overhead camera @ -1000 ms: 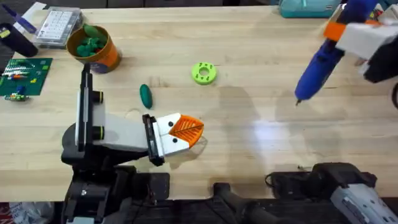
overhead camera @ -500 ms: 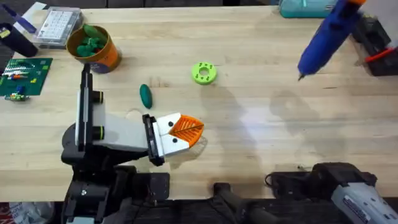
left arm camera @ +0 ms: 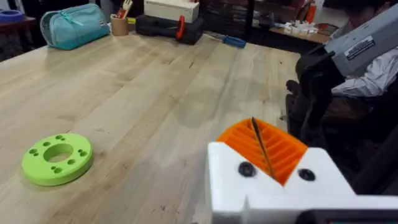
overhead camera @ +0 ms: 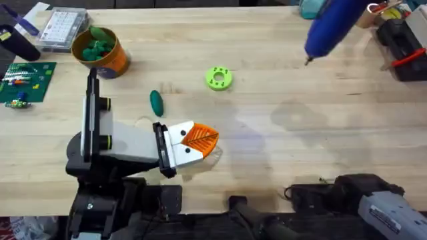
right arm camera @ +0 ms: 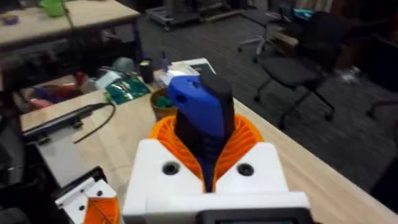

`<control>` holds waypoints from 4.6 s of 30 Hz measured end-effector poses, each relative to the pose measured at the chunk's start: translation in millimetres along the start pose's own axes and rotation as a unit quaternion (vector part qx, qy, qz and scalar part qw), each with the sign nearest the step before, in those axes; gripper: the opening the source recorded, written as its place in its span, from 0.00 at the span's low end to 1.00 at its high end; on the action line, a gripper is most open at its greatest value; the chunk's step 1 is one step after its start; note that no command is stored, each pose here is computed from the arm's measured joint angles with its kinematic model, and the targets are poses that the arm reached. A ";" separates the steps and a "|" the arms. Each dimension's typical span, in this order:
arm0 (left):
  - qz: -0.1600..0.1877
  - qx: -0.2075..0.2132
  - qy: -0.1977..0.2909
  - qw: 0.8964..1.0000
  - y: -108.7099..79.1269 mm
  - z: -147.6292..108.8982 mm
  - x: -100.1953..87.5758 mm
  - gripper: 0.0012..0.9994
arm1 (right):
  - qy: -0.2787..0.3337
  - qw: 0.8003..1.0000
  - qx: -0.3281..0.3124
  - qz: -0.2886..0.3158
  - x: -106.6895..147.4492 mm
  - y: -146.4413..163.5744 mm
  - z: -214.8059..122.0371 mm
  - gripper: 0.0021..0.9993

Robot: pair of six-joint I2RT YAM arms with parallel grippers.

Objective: Pick up the gripper from the table and insert it into the empty holder that is missing its gripper. Then pick up a screw, insert it into the mounting hole, and use the screwdriver to tighten it. Finally, clean up the table by picking up the vegetable and placing it into the bucket.

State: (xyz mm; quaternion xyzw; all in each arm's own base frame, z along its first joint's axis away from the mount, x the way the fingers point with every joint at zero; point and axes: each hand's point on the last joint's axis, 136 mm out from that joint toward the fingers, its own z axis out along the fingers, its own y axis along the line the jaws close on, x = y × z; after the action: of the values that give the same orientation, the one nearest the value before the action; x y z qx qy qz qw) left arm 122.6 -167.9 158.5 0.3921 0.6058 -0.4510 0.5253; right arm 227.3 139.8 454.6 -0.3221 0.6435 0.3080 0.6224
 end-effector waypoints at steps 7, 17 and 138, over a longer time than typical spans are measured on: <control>0.000 0.000 0.000 1.000 0.0 0.0 0.0 0.01 | -0.053 0.994 -0.091 -0.038 -31.7 43.2 8.8 0.05; 0.000 0.000 0.000 1.000 0.0 0.0 0.0 0.01 | -0.101 0.975 -0.193 -0.038 -56.8 81.0 30.5 0.05; 0.000 0.000 0.000 1.000 0.0 0.0 0.0 0.01 | -0.039 0.903 -0.426 -0.034 72.8 196.8 128.2 0.05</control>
State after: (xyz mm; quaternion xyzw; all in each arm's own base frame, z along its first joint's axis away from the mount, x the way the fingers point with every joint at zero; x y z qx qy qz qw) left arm 122.6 -167.9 158.5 0.3921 0.6057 -0.4509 0.5254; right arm 146.1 358.4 376.4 -0.5658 0.4148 0.5439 0.4604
